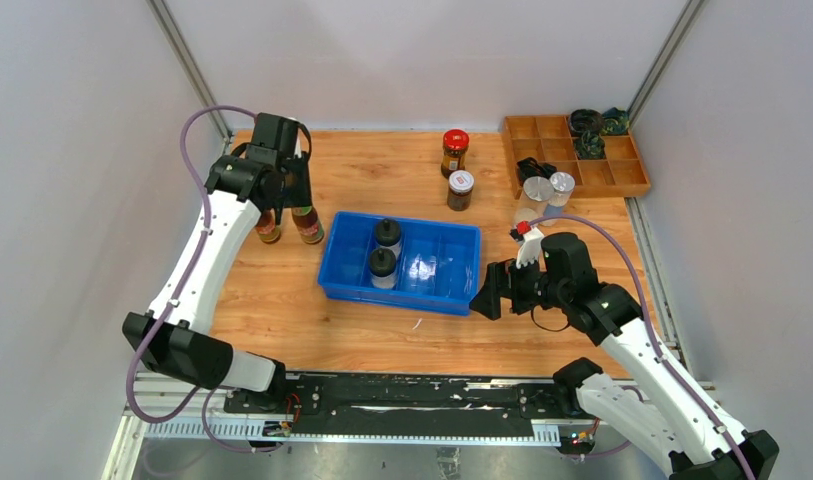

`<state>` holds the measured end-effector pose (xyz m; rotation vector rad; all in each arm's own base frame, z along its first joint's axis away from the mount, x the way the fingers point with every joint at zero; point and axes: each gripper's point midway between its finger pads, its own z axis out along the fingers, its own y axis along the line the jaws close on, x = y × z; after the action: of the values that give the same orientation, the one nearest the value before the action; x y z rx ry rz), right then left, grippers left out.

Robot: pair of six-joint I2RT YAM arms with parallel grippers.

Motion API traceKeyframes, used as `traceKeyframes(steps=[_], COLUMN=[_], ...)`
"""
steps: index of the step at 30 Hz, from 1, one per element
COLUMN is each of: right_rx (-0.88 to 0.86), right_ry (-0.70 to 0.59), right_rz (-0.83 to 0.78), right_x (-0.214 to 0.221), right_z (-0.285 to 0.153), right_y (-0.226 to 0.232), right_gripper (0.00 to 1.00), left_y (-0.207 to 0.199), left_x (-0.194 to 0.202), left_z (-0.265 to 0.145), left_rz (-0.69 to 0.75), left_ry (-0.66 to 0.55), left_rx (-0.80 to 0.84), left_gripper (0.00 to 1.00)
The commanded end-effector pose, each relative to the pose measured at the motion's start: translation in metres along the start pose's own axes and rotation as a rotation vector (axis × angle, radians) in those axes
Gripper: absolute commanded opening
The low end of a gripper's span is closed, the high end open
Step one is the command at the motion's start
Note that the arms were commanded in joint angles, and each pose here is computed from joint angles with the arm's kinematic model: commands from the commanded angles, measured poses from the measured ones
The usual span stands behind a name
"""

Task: Organize the condiment bottles
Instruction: Place the bottle in the storage box.

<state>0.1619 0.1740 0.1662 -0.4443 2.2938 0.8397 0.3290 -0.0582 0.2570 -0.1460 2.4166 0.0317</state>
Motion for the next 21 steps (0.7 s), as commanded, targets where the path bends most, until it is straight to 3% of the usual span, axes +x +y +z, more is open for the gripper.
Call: traceKeyframes(steps=[1,21], right_rx=[-0.017,-0.016], right_ry=[0.019,0.016], right_rz=[-0.021,-0.021], right_x=[0.007,0.007], right_z=[0.001,0.001], right_y=[0.002,0.002], right_gripper=[1.00,1.00], left_y=[-0.008,-0.087], left_x=[-0.031,-0.027], left_z=[-0.028,-0.022], left_rz=[-0.008,0.122], left_ry=[-0.114,-0.061], left_rx=[0.034,0.194], left_gripper=[0.16,0.16])
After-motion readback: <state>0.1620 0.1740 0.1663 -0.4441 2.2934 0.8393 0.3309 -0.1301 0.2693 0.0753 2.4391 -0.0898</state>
